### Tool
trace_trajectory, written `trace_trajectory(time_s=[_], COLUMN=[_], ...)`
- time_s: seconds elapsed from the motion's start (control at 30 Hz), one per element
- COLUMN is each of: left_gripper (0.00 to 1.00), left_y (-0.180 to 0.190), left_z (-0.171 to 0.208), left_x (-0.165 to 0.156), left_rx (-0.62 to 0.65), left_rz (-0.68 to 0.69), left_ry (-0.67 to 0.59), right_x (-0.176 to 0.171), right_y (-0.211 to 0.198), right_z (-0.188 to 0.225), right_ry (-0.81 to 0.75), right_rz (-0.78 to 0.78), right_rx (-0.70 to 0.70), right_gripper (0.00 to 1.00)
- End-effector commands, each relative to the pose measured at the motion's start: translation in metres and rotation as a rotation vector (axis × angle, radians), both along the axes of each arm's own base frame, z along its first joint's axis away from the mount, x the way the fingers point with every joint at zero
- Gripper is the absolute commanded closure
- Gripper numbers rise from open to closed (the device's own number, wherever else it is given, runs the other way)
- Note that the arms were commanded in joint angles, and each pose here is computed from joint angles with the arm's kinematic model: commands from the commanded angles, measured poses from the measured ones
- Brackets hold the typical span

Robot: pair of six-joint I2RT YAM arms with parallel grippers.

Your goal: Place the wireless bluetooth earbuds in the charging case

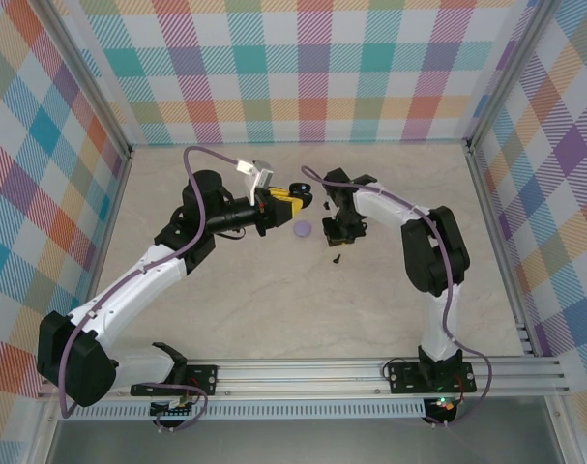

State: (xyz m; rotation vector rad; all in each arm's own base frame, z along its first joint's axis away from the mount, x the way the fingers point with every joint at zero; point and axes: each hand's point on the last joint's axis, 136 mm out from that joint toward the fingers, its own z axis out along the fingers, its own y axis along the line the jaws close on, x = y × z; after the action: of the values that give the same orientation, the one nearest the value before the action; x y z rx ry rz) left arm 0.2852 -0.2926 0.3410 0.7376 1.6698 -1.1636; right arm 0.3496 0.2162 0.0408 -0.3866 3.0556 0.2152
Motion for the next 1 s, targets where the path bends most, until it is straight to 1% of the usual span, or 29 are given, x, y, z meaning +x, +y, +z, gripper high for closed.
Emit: trace_trajectory(time_s=[0.0,0.07,0.23,0.47,0.7,0.97], left_gripper=[0.98,0.98,0.98,0.98,0.98,0.98], left_y=[-0.002,-0.002,-0.002,-0.003,-0.005,-0.006], left_z=[0.010,0.010,0.009,0.006,0.003,0.004], left_x=[-0.006,-0.006,-0.006,-0.005,-0.005,-0.006], left_rx=[-0.023,-0.022,-0.020,-0.017,-0.014,-0.016], left_rz=[-0.012,-0.011,-0.010,-0.011,-0.015,-0.018], left_ry=[-0.031,-0.029,-0.026,-0.018,-0.014,-0.015], right_x=[0.000,0.000,-0.002,-0.017,-0.036,-0.054], right_y=[0.003,0.002,-0.006,-0.022,-0.032,-0.032], right_z=[-0.008,-0.013,-0.021,-0.025,-0.025,-0.020], right_ry=[0.038,0.050,0.063,0.097,0.133,0.167], right_rz=[0.045,0.048,0.050,0.065,0.087,0.105], right_rx=[-0.002,-0.014,-0.065,-0.127,-0.142,-0.098], right_gripper=[0.86,0.88,0.87,0.86,0.85,0.84])
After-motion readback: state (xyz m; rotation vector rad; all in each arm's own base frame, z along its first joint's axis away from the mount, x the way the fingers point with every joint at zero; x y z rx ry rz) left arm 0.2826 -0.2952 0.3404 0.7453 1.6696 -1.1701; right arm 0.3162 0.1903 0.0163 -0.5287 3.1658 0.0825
